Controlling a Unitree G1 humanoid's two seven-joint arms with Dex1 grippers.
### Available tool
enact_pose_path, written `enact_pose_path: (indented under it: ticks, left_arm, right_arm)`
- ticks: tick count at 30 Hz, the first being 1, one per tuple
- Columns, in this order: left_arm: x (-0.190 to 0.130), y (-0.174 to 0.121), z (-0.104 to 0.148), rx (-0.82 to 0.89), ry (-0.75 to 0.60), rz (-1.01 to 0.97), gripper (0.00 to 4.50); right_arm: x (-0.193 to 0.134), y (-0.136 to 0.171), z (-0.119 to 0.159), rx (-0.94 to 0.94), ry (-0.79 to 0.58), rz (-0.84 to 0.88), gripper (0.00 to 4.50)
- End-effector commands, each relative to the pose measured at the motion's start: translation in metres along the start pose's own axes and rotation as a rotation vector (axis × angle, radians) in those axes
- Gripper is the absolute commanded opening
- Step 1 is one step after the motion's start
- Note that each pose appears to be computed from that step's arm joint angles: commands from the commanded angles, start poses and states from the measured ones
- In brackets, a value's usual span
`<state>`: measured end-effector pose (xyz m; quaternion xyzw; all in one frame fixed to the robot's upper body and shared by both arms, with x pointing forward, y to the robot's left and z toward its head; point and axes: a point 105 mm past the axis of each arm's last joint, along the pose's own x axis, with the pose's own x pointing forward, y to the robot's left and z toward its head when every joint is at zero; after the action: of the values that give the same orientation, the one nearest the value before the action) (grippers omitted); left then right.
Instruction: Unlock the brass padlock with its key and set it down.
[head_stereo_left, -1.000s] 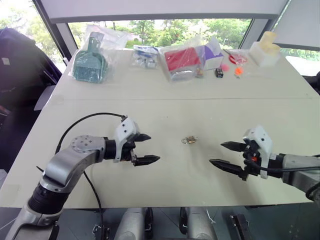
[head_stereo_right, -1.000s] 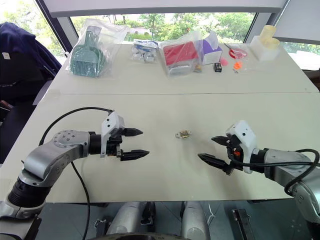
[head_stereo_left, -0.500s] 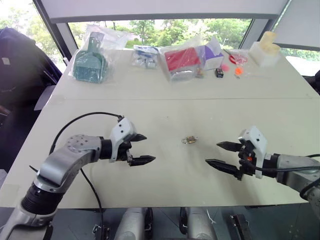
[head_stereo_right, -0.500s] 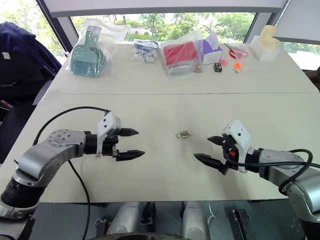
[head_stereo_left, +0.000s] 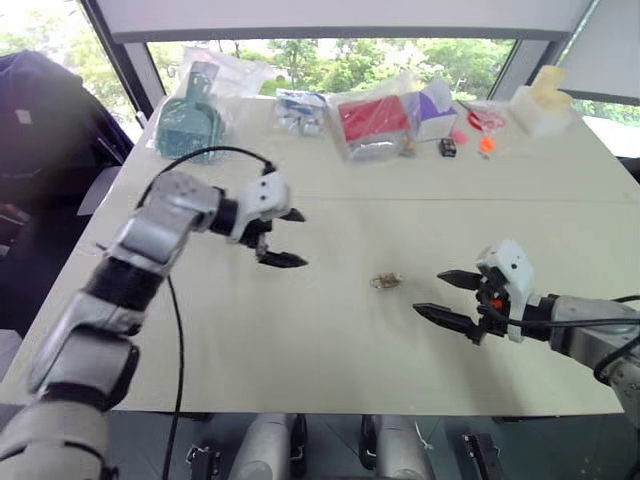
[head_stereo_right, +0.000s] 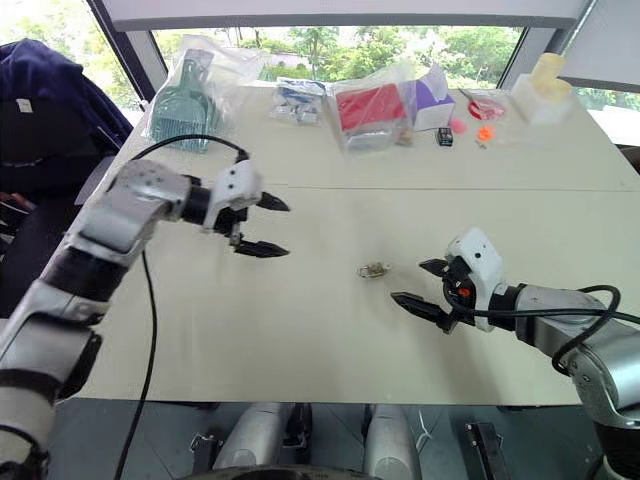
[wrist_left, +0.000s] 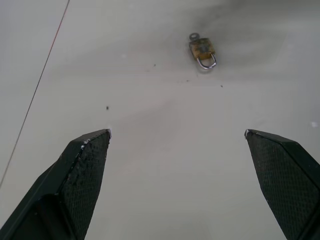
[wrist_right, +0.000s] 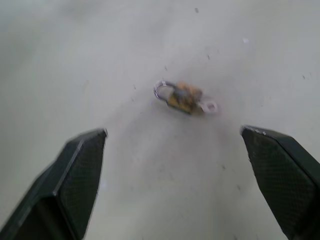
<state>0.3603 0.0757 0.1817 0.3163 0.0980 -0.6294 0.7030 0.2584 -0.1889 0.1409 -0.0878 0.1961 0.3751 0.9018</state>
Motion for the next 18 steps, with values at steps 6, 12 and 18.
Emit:
enact_pose_path:
  ticks: [6, 12, 18]
  left_arm:
    - [0.08, 0.014, 0.037, -0.178, -0.003, -0.083, 4.5]
    - [0.118, -0.009, 0.043, -0.102, 0.072, -0.172, 4.5]
    - [0.136, -0.026, 0.037, -0.156, 0.162, -0.213, 4.5]
  right_arm:
    - [-0.007, 0.004, 0.009, -0.015, -0.058, -0.067, 4.43]
    - [-0.012, 0.001, 0.007, -0.001, -0.069, -0.117, 4.43]
    - [-0.011, 0.001, 0.006, 0.012, -0.091, -0.147, 4.43]
